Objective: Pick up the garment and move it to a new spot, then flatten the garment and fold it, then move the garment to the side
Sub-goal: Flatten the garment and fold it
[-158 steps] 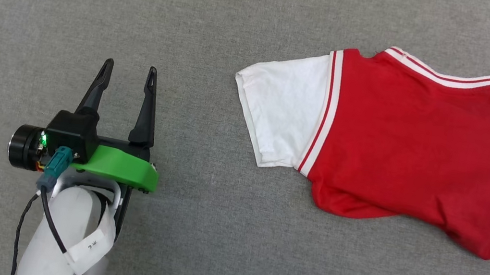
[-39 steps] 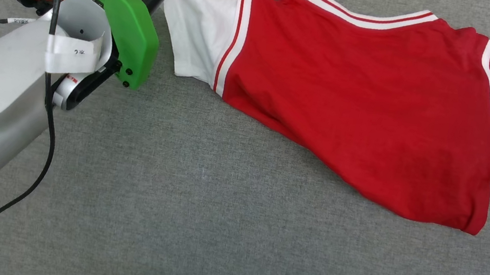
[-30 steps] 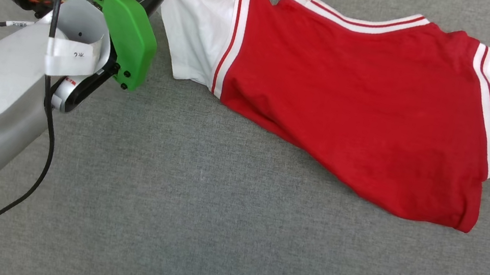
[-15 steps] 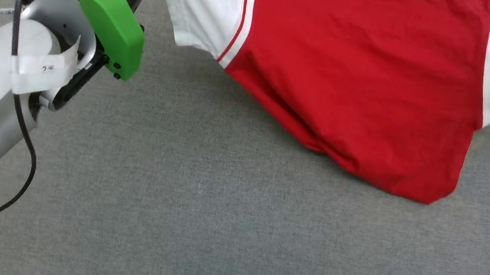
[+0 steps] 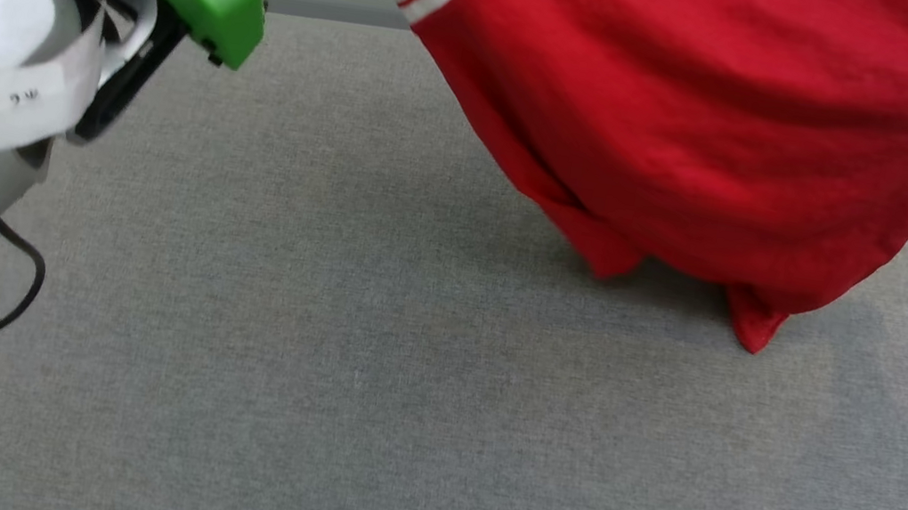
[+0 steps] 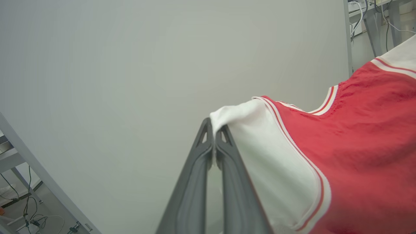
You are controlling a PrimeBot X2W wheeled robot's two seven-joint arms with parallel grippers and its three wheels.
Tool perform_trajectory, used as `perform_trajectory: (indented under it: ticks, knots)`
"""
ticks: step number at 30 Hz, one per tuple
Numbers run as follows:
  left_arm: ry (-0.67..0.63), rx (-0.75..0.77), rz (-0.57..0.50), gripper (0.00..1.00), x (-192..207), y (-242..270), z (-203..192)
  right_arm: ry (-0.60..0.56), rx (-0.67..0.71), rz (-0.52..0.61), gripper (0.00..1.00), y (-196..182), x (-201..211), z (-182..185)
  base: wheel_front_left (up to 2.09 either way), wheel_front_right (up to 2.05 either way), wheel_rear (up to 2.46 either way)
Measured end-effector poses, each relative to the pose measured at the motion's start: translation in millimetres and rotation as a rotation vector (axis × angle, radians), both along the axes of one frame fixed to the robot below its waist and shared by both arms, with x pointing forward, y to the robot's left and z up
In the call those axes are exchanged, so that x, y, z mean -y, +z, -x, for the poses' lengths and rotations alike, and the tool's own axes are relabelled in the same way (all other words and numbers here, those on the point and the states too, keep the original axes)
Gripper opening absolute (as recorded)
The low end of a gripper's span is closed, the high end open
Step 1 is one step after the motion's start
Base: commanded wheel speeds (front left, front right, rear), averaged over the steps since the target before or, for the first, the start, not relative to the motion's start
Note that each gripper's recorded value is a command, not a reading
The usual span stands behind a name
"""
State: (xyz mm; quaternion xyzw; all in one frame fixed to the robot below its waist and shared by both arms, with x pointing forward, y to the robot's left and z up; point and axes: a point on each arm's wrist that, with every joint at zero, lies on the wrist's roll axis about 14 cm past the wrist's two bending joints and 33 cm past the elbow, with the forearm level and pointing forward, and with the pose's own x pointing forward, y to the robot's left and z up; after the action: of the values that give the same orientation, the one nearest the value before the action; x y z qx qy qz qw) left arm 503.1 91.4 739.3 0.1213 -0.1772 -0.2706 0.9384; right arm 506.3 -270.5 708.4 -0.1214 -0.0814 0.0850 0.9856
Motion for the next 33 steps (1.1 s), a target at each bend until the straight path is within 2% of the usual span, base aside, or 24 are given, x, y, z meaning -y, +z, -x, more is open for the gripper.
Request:
perform_trajectory:
  ticks: [6,12,15,18,26,33]
  knots:
    - [-0.032,0.078,0.005,0.0,15,42,6,-0.013,0.095,0.041,0.0,44,0,12,0.0,0.0,0.0]
    - [-0.034,0.083,0.014,0.0,20,54,-15,-0.016,0.104,0.079,0.0,58,-6,-1,0.0,0.0,0.0]
    - [-0.024,0.075,0.009,0.0,21,57,-32,-0.03,0.102,0.094,0.0,63,-5,-14,0.0,0.0,0.0]
    - [0.003,0.098,-0.045,0.0,23,60,-55,-0.054,0.111,0.1,0.0,73,-1,-34,0.0,0.0,0.0]
    - [0.034,0.178,-0.029,0.0,32,87,-110,-0.109,0.204,0.112,0.0,105,4,-93,0.0,0.0,0.0]
    - [0.081,0.176,0.006,0.0,17,78,-155,-0.123,0.261,0.103,0.0,104,-1,-138,0.0,0.0,0.0]
